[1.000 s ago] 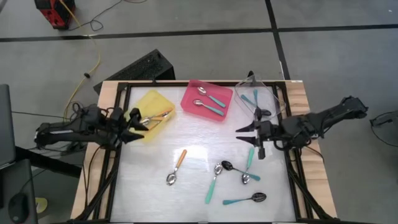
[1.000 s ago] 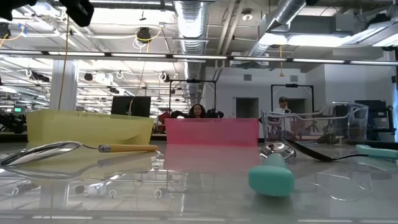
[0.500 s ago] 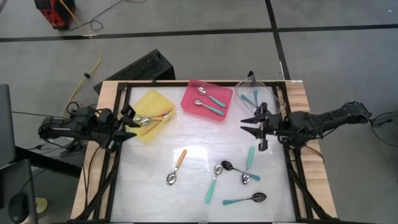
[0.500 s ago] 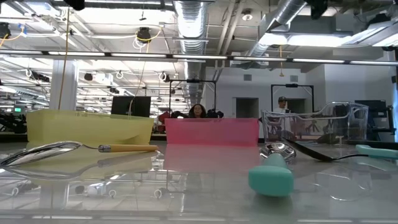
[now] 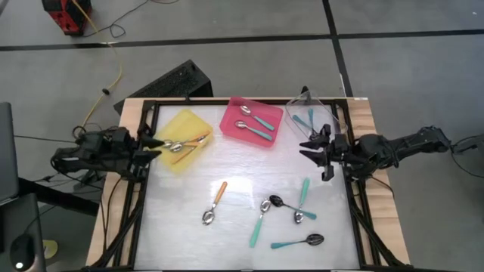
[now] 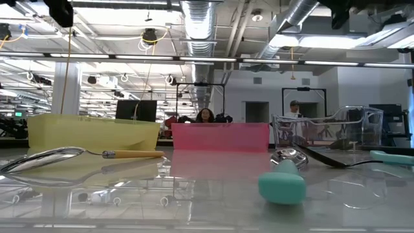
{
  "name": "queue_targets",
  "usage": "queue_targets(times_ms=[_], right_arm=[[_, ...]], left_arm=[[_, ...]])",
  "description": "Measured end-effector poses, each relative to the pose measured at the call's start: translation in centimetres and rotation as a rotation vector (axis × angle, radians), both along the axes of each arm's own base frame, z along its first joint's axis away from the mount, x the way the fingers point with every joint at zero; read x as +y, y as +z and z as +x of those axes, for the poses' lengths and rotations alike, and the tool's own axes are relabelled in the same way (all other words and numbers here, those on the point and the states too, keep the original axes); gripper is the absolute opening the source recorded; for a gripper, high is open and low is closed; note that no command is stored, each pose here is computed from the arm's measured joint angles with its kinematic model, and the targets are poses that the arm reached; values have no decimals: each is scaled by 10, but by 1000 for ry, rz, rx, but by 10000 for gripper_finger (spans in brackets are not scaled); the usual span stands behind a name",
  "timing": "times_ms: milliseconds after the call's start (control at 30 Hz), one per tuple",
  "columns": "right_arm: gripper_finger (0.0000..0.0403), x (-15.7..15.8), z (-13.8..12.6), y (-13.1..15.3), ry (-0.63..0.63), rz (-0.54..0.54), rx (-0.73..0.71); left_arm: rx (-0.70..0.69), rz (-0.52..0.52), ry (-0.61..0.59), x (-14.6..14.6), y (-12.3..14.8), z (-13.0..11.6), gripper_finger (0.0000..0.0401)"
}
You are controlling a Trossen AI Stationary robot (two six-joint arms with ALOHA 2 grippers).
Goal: Sort silverware by color (type)
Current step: Put the blue spoon into the transparent bin
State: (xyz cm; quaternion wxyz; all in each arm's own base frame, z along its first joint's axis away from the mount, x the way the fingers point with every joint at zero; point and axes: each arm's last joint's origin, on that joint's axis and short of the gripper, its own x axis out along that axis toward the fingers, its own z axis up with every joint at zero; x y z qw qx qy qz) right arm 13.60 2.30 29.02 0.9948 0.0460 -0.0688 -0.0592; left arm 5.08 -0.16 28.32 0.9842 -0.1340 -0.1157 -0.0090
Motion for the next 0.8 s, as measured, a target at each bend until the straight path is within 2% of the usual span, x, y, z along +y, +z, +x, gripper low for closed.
queue_targets(times_ms=[200,533,700,800], right_arm=[[134,4,6,-9,24,35,72],[134,13,30,-21,33,-18,141],[134,14,35,-37,32,-17,83],[134,13,32,-36,31,-7,25]], left_arm=[[55,7,-4,0,-4,3,148],[68,26,24,0,-15,10,148],[60,20,22,-1,-17,12,148],[23,-9,17,0,-14,12,148]])
